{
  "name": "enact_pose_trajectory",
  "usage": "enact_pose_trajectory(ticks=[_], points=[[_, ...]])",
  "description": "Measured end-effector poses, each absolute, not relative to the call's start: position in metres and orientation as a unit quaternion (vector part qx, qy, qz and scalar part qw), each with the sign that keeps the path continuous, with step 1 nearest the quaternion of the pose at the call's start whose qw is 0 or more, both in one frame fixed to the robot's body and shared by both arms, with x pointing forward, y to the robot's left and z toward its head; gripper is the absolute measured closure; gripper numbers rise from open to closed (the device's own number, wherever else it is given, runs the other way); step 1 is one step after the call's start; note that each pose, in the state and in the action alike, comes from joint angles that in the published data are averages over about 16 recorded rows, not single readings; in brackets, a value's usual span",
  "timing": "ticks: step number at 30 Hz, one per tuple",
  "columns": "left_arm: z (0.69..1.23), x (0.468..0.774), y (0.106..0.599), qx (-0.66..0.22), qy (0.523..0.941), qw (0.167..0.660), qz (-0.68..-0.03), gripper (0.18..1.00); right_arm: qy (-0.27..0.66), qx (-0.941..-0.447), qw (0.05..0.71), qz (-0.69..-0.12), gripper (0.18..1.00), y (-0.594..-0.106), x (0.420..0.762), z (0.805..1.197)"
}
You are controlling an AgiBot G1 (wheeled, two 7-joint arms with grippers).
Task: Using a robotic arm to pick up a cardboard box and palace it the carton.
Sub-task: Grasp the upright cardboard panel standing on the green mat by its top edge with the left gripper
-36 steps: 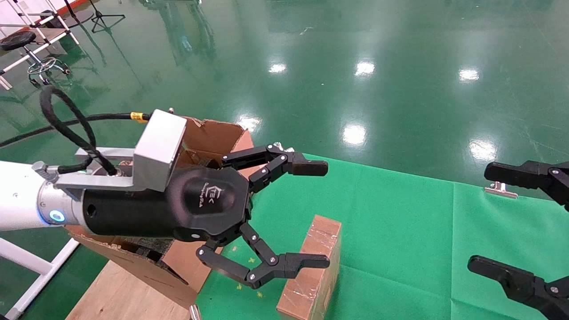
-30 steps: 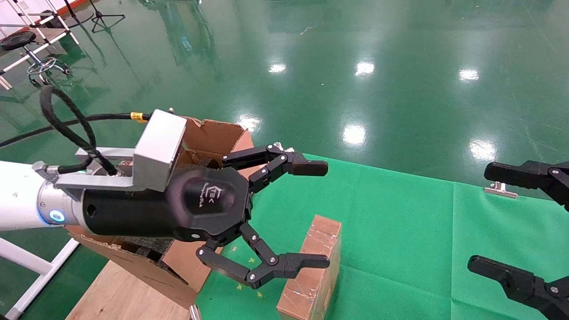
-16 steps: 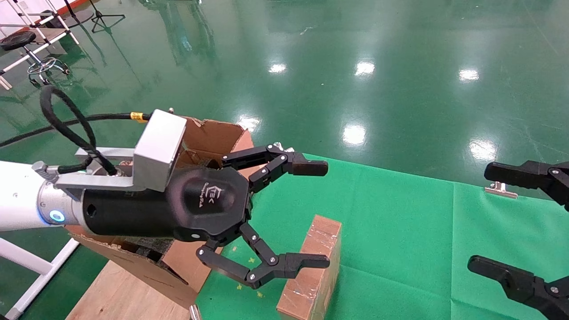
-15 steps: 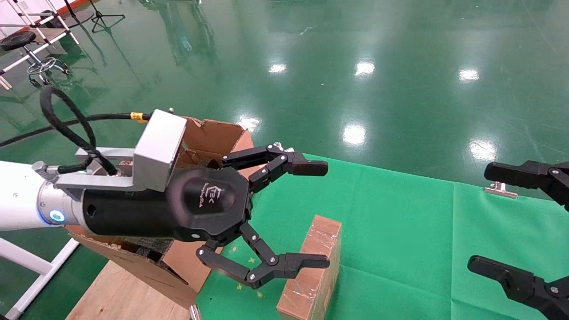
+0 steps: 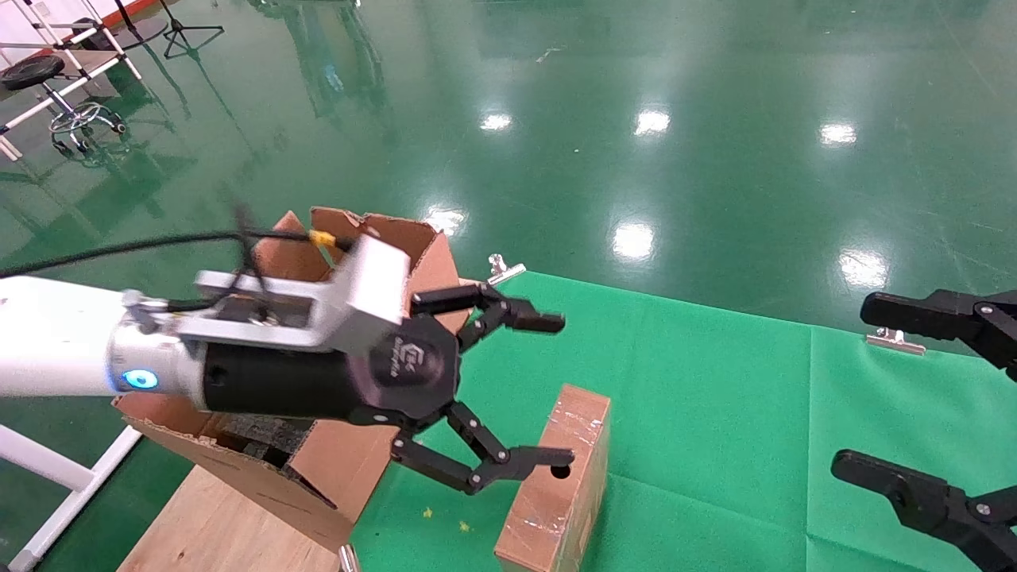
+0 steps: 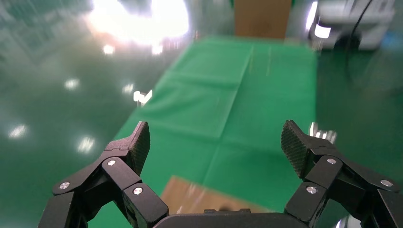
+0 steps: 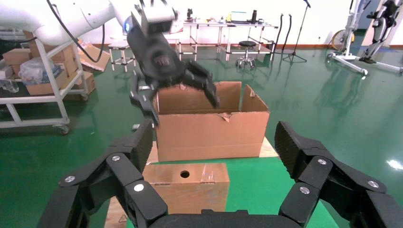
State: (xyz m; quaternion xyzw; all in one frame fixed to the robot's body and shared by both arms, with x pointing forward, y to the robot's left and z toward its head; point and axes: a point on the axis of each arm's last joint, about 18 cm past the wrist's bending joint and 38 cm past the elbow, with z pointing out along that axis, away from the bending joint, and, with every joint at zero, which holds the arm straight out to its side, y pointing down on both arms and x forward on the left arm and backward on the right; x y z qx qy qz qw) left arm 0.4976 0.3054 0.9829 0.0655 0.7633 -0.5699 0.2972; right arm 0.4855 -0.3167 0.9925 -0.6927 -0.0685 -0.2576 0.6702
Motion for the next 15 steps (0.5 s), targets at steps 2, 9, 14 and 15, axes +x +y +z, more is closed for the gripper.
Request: enact_pose_trajectory(ticks=[2, 9, 14, 15], points=[[0.982, 0.500, 0.306, 0.062, 0.768, 0.299, -0.563, 0.183, -0.068, -0.693, 0.670, -0.258, 0.231, -0.317, 0.486, 0.992], [0.979, 0.508, 0.307, 0.050, 0.782, 0.309, -0.540, 0.183, -0.068, -0.693, 0.670, -0.258, 0.322, -0.317, 0.486, 0.992], [0.985, 0.519, 0.305, 0.034, 0.792, 0.318, -0.520, 0.183, -0.068, -0.693, 0.670, -0.258, 0.411, -0.317, 0.486, 0.992], [0.987, 0.521, 0.303, 0.030, 0.794, 0.319, -0.516, 0.183, -0.068, -0.693, 0.670, -0.258, 0.436, -0.317, 0.486, 0.992]])
